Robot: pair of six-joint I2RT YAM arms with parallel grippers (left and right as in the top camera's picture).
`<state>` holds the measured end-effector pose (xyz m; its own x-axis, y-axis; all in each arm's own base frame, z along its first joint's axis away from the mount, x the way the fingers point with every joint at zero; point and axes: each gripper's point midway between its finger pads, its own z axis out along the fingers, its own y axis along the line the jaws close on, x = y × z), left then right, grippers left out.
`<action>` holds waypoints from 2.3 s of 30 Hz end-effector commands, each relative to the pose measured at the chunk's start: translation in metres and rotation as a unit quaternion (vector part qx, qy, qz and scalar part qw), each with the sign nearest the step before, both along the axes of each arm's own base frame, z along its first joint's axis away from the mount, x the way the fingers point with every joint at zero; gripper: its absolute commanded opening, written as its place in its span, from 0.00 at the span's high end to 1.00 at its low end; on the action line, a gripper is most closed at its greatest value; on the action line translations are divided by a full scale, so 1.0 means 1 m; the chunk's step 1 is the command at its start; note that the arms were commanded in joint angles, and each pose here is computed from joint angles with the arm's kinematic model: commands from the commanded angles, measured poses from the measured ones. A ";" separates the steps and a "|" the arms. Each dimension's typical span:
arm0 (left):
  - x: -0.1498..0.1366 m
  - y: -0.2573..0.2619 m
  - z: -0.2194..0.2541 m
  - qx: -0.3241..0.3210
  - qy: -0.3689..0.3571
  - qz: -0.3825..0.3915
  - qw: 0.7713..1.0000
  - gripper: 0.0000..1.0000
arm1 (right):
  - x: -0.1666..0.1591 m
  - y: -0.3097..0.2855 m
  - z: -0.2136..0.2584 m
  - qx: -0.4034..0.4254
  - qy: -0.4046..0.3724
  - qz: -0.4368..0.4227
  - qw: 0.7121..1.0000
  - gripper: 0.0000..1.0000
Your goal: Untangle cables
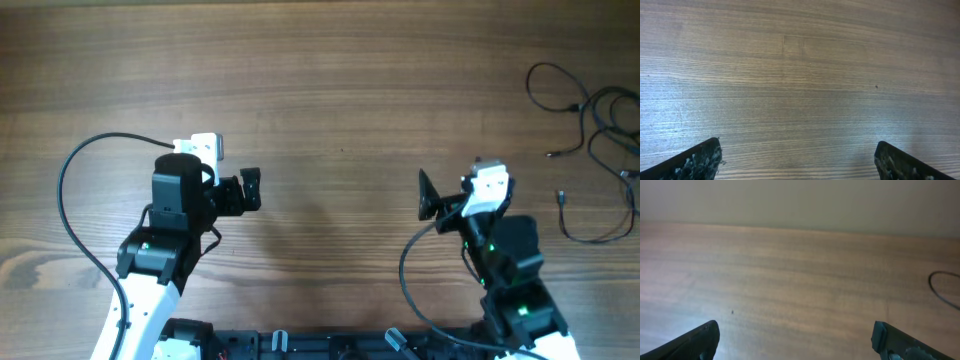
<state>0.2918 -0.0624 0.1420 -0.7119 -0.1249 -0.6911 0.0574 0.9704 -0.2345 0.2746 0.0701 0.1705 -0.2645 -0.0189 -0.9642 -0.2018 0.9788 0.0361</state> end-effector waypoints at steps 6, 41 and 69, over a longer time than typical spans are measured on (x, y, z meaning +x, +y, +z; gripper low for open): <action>-0.001 0.002 -0.003 0.007 0.001 -0.002 1.000 0.00 | -0.006 -0.008 -0.010 -0.006 -0.007 -0.014 1.000 0.00; -0.001 0.002 -0.003 0.007 0.001 -0.002 1.000 0.00 | -0.038 -0.018 0.012 0.000 -0.052 -0.002 0.999 0.00; -0.001 0.002 -0.003 0.007 0.001 -0.002 1.000 0.00 | -0.028 -0.055 0.007 -0.042 -0.145 -0.068 0.986 0.00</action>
<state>0.2919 -0.0625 0.1419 -0.7121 -0.1245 -0.6910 0.0575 0.9705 -0.2342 0.2466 0.0173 0.1815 0.0256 -0.0592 -0.9979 -0.0607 0.9963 -0.0606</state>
